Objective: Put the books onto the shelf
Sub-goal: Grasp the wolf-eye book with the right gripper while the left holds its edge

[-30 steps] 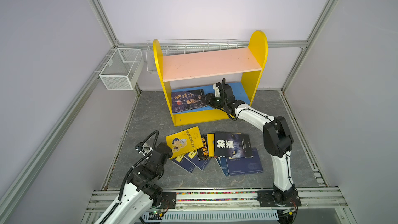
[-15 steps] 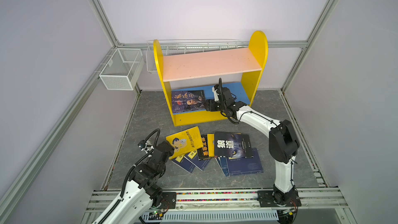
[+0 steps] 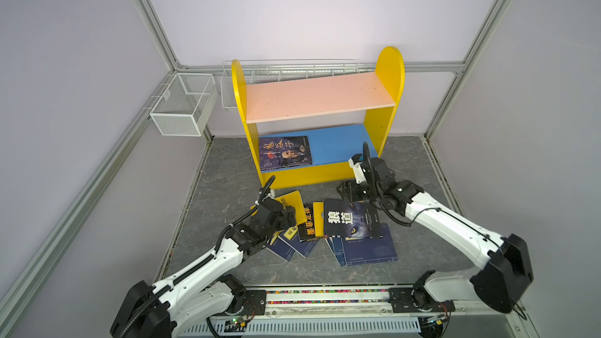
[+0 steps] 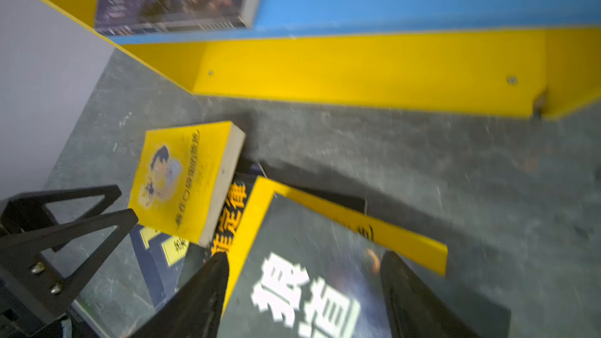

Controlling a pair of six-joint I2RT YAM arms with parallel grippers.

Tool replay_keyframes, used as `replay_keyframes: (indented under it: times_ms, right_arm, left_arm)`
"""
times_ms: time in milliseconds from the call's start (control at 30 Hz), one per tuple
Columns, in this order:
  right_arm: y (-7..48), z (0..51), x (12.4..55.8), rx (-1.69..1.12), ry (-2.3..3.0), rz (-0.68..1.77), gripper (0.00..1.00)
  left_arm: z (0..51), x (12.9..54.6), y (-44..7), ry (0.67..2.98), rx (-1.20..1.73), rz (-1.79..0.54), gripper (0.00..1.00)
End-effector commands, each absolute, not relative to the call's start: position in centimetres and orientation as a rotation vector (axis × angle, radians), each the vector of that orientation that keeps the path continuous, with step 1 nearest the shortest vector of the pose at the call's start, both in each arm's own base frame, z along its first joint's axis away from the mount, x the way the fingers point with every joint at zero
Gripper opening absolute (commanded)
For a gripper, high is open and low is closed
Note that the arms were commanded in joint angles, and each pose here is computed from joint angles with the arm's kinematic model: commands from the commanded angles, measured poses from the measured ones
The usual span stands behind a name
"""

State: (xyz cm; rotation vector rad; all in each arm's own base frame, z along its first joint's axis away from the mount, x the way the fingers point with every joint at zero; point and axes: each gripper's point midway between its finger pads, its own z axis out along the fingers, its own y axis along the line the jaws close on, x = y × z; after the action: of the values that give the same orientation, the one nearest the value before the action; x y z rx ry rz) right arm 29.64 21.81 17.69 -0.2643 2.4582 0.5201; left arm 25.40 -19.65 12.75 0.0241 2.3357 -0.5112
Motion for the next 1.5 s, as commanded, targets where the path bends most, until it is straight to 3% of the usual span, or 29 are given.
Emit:
replay_keyframes:
  times_ms: [0,200,500,800,1033,1233,1467]
  right_arm:
    - [16.6,13.5,25.3,-0.048,2.674,0.457,0.76]
    - [12.5,9.4,21.8,0.216,2.8,0.555,0.75]
    - [12.5,7.0,20.3,0.327,2.833,0.793,0.68]
    - [12.0,6.8,20.6,0.421,2.745,0.946,0.49]
    - [13.5,10.6,22.3,0.347,2.574,1.113,0.43]
    - [14.1,15.1,23.5,0.299,2.434,1.181,0.41]
    - [14.0,15.6,24.4,0.342,2.416,1.186,0.37]
  left_arm:
    - [15.6,24.8,-26.4,2.236,0.43,-0.639,0.93]
    - [13.8,23.5,-32.1,2.285,0.724,-0.677,0.91]
    - [8.9,23.7,-33.0,2.429,0.783,-0.608,0.77]
    - [5.6,23.4,-33.2,2.529,0.801,-0.572,0.5]
    - [4.0,22.9,-32.6,2.574,0.815,-0.545,0.26]
    - [3.6,22.5,-32.4,2.587,0.832,-0.549,0.21]
    - [3.7,22.0,-33.1,2.572,0.868,-0.606,0.2]
